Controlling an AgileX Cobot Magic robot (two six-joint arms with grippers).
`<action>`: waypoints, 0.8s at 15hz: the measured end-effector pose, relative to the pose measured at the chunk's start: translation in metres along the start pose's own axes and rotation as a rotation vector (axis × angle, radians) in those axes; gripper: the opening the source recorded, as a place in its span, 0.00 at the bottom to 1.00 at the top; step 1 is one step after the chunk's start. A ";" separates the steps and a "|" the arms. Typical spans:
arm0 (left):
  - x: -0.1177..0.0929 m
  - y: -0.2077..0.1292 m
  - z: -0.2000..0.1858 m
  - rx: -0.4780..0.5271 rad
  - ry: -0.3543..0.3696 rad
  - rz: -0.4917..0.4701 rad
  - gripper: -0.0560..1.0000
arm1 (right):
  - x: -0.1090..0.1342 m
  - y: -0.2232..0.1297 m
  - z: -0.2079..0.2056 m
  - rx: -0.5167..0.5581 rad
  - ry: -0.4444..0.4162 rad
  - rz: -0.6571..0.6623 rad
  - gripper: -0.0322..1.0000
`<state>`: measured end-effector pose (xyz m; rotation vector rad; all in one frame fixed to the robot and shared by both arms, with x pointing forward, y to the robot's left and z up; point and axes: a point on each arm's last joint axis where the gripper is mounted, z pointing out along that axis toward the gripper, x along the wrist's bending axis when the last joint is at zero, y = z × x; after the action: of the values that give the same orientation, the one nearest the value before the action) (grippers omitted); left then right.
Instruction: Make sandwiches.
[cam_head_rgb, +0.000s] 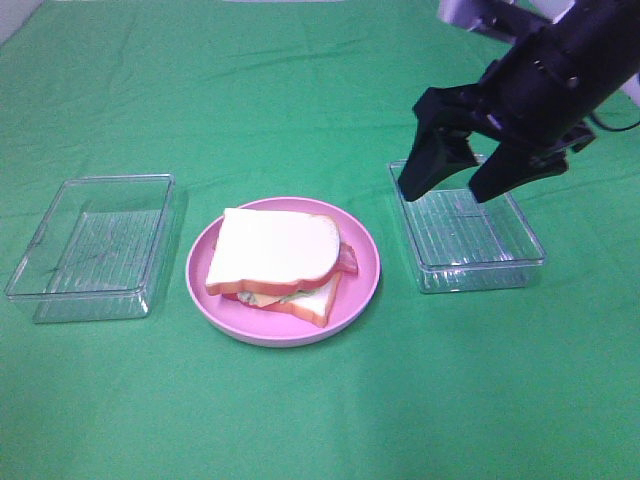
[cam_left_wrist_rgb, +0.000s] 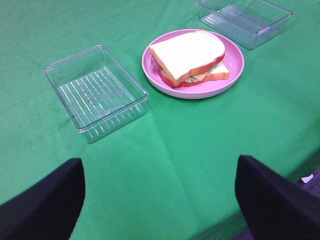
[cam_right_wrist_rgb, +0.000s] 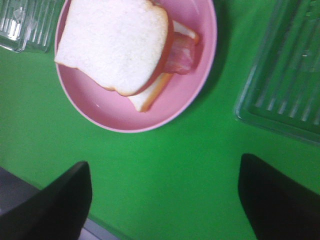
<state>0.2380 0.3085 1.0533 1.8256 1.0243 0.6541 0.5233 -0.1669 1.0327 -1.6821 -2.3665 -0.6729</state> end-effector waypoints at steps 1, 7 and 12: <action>0.000 0.000 0.000 0.000 0.000 0.000 0.79 | 0.002 -0.013 -0.020 -0.036 -0.056 -0.017 0.76; 0.000 0.000 0.000 0.000 0.000 0.000 0.79 | 0.009 -0.119 -0.077 -0.162 -0.189 -0.057 0.76; 0.000 0.000 0.000 0.000 0.000 0.000 0.79 | 0.004 -0.231 -0.087 -0.239 -0.226 -0.125 0.76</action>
<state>0.2380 0.3085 1.0533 1.8256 1.0243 0.6541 0.2964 -0.2637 1.0499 -1.8010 -2.6575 -0.8591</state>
